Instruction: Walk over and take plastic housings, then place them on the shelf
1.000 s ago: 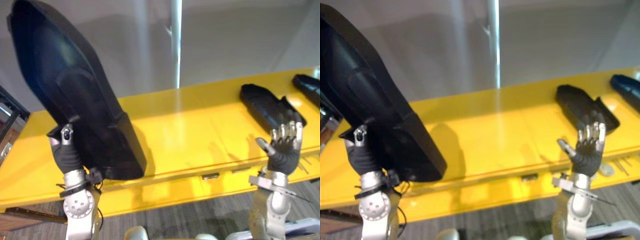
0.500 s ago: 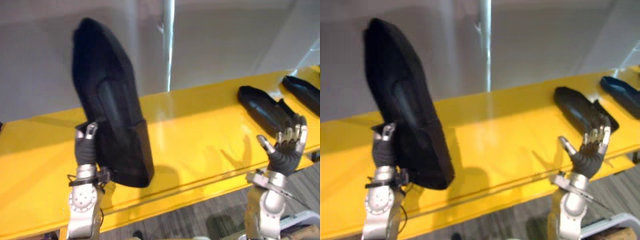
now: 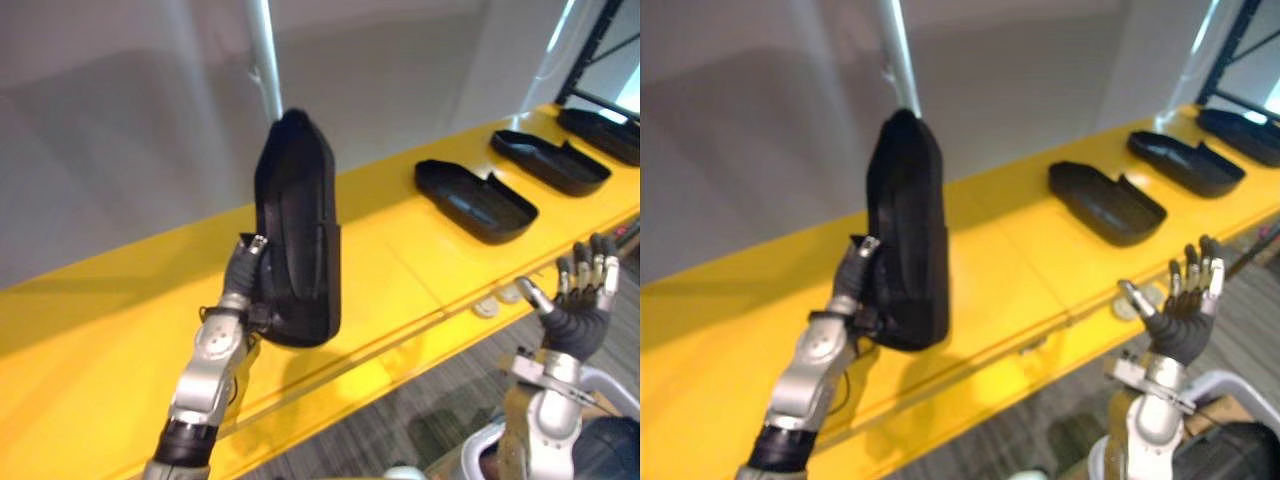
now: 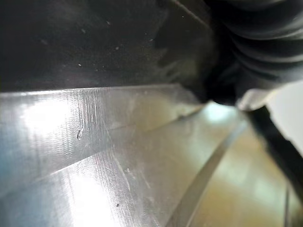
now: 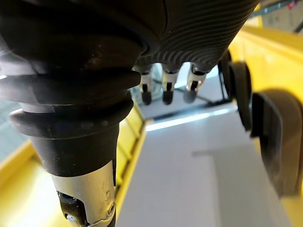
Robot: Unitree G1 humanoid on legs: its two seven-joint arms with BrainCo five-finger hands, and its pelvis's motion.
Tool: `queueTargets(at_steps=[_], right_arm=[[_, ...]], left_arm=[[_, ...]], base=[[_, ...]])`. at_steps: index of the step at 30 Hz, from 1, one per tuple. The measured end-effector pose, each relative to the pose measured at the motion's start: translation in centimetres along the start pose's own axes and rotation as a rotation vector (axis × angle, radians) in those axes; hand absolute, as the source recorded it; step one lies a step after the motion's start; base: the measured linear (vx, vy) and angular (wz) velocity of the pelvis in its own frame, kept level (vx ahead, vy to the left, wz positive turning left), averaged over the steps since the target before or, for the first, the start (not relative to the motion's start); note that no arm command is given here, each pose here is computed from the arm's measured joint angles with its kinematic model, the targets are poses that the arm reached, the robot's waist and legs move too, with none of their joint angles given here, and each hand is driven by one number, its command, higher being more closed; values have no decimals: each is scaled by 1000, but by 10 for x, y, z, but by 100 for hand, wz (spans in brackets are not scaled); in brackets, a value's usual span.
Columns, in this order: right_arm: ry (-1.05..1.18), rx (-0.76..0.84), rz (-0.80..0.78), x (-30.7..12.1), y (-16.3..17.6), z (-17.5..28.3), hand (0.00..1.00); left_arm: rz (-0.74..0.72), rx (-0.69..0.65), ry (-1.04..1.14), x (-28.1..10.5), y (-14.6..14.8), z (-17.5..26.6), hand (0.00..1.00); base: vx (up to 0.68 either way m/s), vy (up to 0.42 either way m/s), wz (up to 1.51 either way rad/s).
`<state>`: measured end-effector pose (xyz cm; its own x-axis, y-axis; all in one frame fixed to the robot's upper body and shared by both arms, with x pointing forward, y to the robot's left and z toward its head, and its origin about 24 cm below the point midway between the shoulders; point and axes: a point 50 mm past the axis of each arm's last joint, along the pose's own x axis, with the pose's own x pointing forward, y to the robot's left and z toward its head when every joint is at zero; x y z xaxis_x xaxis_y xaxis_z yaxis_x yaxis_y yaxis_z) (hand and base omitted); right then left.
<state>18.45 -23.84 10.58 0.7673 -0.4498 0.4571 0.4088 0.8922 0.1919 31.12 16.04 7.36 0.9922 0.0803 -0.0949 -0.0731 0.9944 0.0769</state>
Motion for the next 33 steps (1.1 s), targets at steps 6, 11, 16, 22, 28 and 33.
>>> queueTargets(at_steps=[6, 11, 16, 22, 28, 33], right_arm=[[27, 6, 27, -1, -4, -4, 0], [43, 17, 54, 0, -7, -6, 0], [66, 20, 70, -1, -7, -10, 0], [111, 62, 77, -3, -4, -15, 0], [126, 78, 88, -3, -3, -16, 0], [130, 95, 91, -4, -1, -17, 0]], left_arm=[[136, 56, 197, 38, 25, -10, 100], [246, 72, 355, 52, 45, -15, 100], [326, 85, 478, 51, 61, -24, 100], [387, 101, 571, 51, 70, -28, 100], [419, 91, 606, 48, 79, -32, 100], [425, 127, 627, 46, 80, -36, 0]], base=[[-26, -28, -22], [-15, -12, -17], [-2, -11, -6], [-27, -19, -8], [-5, -4, -1], [0, 0, 0]])
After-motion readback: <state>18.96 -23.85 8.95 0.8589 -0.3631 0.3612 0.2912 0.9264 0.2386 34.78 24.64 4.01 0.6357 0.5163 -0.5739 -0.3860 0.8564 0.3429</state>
